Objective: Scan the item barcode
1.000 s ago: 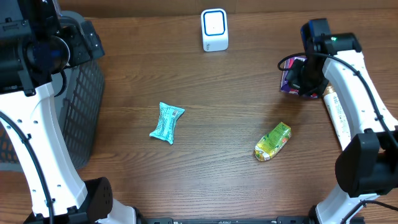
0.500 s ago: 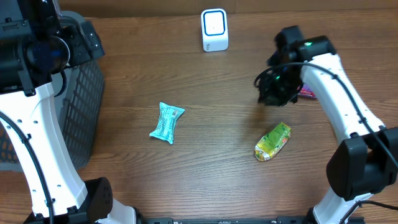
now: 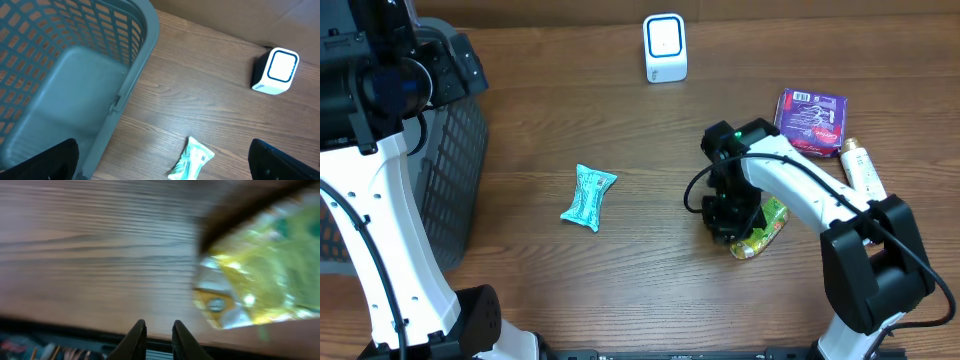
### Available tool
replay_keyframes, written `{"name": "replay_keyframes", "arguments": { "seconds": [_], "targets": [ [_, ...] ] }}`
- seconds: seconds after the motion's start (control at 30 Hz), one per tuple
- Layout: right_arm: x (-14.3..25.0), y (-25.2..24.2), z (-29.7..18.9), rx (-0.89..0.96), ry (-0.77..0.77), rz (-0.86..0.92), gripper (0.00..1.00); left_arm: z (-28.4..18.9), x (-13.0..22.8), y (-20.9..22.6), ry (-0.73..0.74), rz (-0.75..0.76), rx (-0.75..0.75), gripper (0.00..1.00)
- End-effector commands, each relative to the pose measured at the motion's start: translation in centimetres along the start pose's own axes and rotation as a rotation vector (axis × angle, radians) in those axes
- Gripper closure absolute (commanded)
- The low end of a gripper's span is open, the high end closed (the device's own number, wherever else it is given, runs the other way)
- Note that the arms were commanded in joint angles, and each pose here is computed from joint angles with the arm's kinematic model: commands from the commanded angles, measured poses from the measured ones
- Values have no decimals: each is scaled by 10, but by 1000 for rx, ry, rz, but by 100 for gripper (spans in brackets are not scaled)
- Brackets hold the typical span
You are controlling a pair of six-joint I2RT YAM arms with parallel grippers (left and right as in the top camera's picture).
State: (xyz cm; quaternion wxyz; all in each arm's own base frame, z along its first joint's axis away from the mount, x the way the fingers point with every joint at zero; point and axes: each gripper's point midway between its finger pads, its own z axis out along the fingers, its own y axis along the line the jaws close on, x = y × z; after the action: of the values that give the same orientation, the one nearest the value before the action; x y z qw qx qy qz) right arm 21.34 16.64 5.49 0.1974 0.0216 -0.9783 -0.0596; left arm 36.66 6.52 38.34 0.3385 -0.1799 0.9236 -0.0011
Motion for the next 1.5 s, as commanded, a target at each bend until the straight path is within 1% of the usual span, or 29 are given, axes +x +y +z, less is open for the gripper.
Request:
{"name": "replay_keyframes", "arguments": {
  "seconds": [0.0, 0.4, 0.57, 1.0, 1.13, 1.17, 1.23, 1.33, 1.47],
  "targets": [
    [-9, -30, 2, 153, -69, 116, 81, -5, -3, -2, -18, 8, 9, 1],
    [-30, -58, -2, 304, -189, 126, 81, -5, -3, -2, -18, 8, 9, 0],
    [-36, -76, -8, 351, -224, 205, 81, -5, -3, -2, -18, 8, 9, 0],
    [-63, -125, -23, 316, -294, 373, 80, -5, -3, -2, -18, 8, 9, 0],
    [-81, -137, -29, 269, -349, 395, 80, -5, -3, -2, -18, 7, 9, 0],
    [-85, -135, -32, 239, -361, 400, 80, -5, -3, -2, -18, 8, 9, 0],
    [-92, -122, -38, 164, -364, 350, 80, -5, -3, -2, -18, 7, 9, 1],
    [-102, -93, -58, 36, -386, 282, 76, -5, -3, -2, -18, 7, 9, 0],
    [-113, -25, -96, -193, -438, 95, 69, -5, -3, -2, -18, 8, 9, 0]
  ]
}}
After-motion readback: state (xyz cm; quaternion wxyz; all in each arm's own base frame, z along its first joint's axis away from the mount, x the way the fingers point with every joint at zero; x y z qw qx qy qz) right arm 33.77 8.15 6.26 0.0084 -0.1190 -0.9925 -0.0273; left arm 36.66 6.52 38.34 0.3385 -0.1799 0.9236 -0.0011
